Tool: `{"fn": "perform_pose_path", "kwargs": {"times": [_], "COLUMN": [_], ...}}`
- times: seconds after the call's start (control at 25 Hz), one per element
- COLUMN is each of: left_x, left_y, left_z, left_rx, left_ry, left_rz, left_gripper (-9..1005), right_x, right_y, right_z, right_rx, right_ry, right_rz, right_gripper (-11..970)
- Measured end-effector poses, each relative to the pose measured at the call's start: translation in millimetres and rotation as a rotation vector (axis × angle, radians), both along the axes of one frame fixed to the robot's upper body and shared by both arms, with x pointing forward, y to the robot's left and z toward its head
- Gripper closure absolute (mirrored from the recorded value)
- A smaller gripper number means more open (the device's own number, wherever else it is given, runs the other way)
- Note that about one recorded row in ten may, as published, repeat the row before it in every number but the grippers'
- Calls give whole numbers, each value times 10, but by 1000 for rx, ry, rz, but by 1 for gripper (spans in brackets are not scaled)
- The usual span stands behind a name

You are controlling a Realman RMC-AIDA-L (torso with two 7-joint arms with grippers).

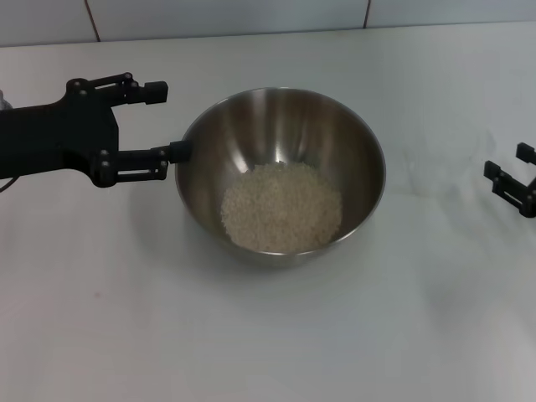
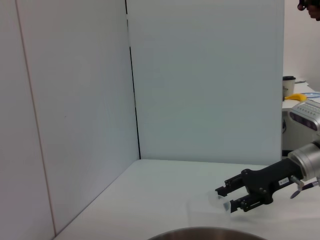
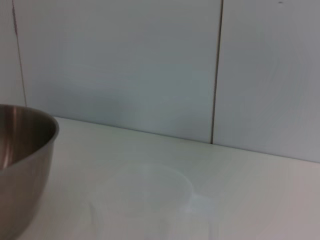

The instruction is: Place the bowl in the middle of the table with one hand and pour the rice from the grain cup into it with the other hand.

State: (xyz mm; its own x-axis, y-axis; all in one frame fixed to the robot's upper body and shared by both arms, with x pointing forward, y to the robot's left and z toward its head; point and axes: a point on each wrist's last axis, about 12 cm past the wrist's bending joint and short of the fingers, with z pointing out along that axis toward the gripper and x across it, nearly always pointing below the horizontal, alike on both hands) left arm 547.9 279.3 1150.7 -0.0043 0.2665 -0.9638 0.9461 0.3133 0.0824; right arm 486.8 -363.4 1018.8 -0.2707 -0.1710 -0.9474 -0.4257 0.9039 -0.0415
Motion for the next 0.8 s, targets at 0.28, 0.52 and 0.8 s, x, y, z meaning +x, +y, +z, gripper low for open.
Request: {"fn": "perform_pose_path", "kwargs": {"times": [0.28, 0.52, 0.8], "left_x": [-15, -65, -165], "left_y": [-5, 20, 39], "left_z": [-13, -27, -51], "left_rx": [-5, -11, -24], "left_ry": [8, 16, 38], "left_rz": [-7, -16, -56], "left_gripper": [198, 198, 198], "right_x": [-273, -343, -102], "right_y": [-144, -206, -62], "right_z": [260, 754, 1208], "right_rx": [163, 257, 121], "right_ry": [-157, -128, 100], "right_rz": [34, 286, 533], "right_gripper": [361, 361, 361]}}
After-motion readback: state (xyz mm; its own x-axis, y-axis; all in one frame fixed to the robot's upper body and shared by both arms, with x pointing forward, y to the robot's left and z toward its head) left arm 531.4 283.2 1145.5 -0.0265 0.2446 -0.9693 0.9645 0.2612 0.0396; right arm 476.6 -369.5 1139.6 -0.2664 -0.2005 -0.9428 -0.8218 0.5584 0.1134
